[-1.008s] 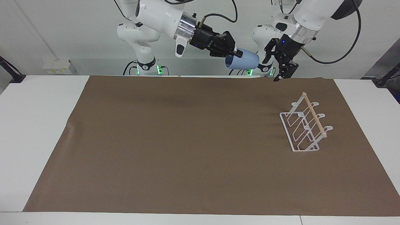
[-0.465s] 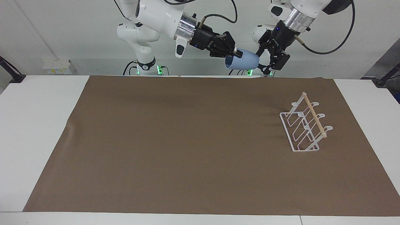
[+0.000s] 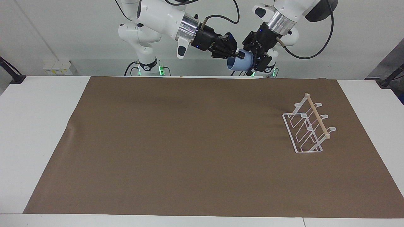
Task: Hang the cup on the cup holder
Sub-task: 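Grasp the blue cup with the left gripper beside the right gripper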
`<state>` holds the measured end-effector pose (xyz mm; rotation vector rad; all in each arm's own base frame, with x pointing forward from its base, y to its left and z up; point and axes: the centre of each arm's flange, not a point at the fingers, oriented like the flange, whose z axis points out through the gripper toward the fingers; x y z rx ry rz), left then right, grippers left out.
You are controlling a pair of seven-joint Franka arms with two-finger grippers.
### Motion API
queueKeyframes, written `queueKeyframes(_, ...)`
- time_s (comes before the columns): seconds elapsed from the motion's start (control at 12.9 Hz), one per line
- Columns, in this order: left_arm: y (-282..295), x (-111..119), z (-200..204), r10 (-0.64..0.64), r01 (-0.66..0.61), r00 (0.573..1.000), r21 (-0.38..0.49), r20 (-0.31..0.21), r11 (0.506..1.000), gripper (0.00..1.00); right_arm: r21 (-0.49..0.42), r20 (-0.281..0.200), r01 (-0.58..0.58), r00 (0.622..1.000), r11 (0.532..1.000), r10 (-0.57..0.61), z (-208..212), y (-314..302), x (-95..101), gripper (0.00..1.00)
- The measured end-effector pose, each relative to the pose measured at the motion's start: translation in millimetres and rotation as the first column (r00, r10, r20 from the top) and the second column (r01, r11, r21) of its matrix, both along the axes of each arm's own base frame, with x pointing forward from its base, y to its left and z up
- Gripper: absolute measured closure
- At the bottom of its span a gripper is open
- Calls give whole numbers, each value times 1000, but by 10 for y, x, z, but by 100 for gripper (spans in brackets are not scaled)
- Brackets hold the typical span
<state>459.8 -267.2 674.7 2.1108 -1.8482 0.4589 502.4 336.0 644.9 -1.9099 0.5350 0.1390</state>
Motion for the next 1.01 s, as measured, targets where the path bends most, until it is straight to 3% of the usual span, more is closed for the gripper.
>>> queueKeyframes(0.39, -38, -14, 15, 7, -7, 1000, -5, 5, 1000, 0, 0, -1, -1, 1000, 1000, 1, -4, 1, -1, 94)
queueKeyframes(0.47, -31, -3, 21, 11, -11, 1000, -8, 10, 1000, 7, -1, -2, -5, 1000, 1000, 5, -4, 7, -8, 94)
queueKeyframes(0.54, -25, 4, 19, 11, -11, 1000, -7, 13, 1000, 21, 0, -6, -5, 1000, 1000, 5, 1, 10, -13, 94)
queueKeyframes(1.01, -24, 4, 19, 11, -11, 1000, -6, 13, 1000, 21, 1, -11, -3, 1000, 1000, 3, 0, 11, -13, 93)
